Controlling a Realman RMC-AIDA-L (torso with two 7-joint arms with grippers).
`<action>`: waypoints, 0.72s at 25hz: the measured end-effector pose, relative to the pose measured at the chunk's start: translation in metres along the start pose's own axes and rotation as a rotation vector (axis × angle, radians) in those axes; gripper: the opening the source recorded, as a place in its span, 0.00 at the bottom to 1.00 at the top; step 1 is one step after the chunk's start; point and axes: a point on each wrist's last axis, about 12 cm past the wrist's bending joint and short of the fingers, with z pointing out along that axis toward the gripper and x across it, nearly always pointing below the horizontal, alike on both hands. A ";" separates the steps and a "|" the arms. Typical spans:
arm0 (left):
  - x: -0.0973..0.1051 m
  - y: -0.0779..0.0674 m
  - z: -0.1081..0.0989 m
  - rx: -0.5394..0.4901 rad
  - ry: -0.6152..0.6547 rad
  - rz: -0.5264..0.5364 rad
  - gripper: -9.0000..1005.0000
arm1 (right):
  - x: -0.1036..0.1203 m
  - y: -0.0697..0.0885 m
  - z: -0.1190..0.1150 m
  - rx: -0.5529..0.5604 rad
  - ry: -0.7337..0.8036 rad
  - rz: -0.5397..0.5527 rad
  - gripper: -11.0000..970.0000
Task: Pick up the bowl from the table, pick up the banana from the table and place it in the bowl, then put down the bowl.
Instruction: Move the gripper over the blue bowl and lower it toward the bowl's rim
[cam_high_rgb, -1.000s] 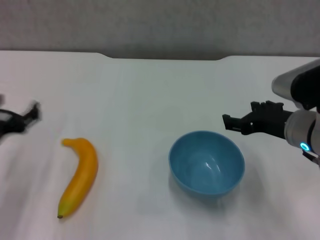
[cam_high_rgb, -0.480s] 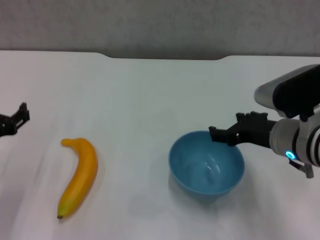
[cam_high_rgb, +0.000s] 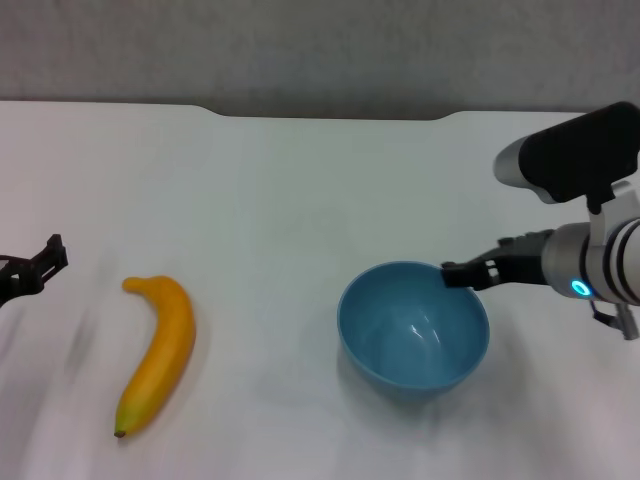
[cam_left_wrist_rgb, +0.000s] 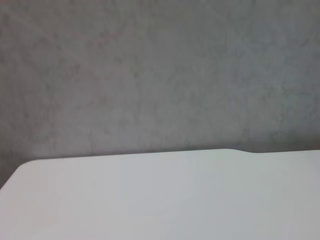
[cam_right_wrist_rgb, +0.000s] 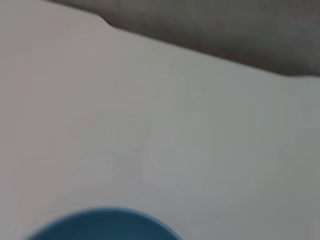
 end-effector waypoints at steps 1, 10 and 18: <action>0.001 0.000 0.000 0.001 0.002 -0.008 0.89 | 0.001 -0.001 0.000 0.011 0.013 0.001 0.87; 0.008 0.005 0.002 -0.006 0.017 -0.056 0.89 | 0.018 0.011 0.010 -0.042 0.020 0.029 0.86; 0.010 0.005 0.002 -0.003 0.021 -0.062 0.89 | 0.034 0.012 0.019 -0.049 0.074 0.046 0.86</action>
